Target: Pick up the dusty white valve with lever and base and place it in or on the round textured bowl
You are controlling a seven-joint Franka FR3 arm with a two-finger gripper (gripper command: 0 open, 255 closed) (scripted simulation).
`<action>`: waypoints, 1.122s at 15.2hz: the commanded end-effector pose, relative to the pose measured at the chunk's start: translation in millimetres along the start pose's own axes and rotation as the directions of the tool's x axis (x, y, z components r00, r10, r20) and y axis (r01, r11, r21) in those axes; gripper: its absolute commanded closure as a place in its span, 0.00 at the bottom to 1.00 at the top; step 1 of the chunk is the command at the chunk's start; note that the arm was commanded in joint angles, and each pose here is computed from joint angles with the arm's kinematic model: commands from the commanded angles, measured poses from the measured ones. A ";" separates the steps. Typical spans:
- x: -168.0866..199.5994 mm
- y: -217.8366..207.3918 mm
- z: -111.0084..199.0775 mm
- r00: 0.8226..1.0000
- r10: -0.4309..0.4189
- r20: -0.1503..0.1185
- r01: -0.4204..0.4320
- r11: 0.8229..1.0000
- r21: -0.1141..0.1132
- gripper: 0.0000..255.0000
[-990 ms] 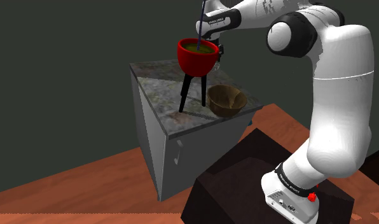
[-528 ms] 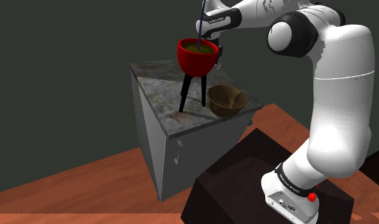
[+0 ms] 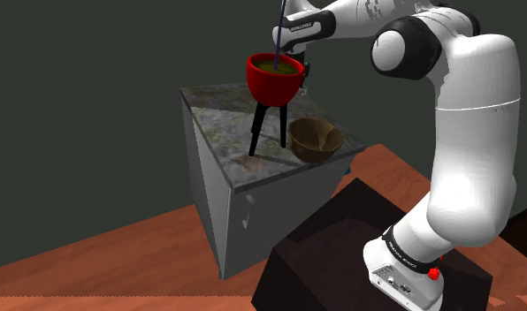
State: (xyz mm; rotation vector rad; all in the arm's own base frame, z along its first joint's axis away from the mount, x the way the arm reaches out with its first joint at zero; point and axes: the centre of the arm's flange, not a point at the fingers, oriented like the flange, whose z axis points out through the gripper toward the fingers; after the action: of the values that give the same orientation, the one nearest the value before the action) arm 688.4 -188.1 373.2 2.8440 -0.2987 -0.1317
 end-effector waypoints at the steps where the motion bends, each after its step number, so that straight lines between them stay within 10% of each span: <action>1: -1.7 2.8 -8.3 1.000 0.000 0.001 0.000 1.000 0.000 1.00; 17: -6.7 26.7 -89.2 1.000 0.000 0.001 0.000 1.000 0.000 1.00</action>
State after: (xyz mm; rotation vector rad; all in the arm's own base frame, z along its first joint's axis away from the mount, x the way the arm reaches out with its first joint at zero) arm 687.2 -187.9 460.7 2.8439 -0.2989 -0.1329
